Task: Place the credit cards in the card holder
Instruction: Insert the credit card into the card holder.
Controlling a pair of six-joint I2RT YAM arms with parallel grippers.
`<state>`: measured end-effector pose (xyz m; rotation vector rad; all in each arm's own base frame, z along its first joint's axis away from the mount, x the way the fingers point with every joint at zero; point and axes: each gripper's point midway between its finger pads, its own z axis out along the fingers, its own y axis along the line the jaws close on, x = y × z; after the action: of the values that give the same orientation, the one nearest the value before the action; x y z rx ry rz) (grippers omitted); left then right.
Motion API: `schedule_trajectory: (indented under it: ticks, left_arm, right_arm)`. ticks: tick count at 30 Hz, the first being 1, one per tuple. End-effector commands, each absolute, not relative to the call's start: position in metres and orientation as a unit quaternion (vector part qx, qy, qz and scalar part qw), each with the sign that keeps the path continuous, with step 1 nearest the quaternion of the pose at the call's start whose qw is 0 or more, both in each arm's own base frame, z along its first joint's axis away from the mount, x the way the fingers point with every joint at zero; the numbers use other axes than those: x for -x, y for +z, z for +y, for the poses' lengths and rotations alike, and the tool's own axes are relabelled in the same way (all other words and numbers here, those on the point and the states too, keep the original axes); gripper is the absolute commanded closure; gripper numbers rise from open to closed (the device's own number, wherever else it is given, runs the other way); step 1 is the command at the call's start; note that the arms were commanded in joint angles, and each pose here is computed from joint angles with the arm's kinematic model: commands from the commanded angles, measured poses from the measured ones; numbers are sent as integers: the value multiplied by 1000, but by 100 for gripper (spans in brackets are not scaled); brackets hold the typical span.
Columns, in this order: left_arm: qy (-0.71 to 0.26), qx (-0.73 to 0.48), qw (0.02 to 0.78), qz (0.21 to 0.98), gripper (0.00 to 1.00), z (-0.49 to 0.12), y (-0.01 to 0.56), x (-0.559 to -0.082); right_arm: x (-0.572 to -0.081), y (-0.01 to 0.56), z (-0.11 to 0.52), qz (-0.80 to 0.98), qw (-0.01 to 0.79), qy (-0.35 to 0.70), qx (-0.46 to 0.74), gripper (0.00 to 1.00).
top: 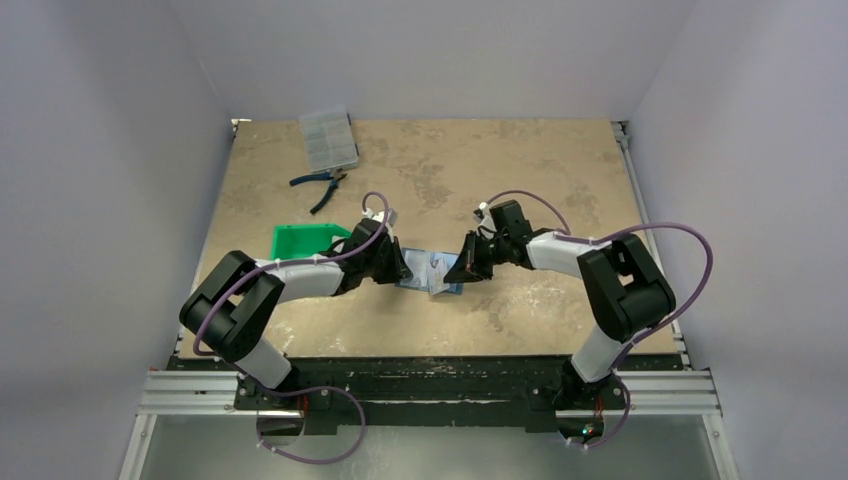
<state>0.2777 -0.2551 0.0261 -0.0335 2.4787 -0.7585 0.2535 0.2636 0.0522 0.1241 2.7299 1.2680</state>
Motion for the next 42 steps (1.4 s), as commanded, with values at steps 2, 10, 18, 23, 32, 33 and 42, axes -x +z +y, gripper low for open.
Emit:
schedule_trajectory:
  ticks: [2, 10, 18, 23, 32, 33, 42]
  left_arm:
    - [-282, -1, 278, 918, 100, -253, 29, -275]
    - [-284, -3, 276, 918, 100, -253, 28, -274]
    - [-287, -3, 273, 918, 100, -254, 27, -273]
    - [-287, -4, 273, 918, 100, -254, 27, -272]
    - [-294, 0, 272, 916, 100, -254, 28, -269]
    - [-296, -1, 271, 916, 100, -255, 28, -268]
    - [-336, -11, 293, 895, 76, -268, 70, -275]
  right_arm:
    - [-258, 55, 269, 902, 65, 425, -36, 100]
    - [-266, 48, 269, 907, 70, 415, -32, 100]
    - [-283, 47, 274, 904, 93, 416, -23, 100]
    - [-297, 48, 275, 902, 130, 412, -17, 100]
    - [-302, 44, 275, 899, 148, 413, -24, 100]
    - [-302, 44, 275, 898, 147, 415, -26, 100]
    - [-296, 36, 277, 893, 141, 426, -27, 100]
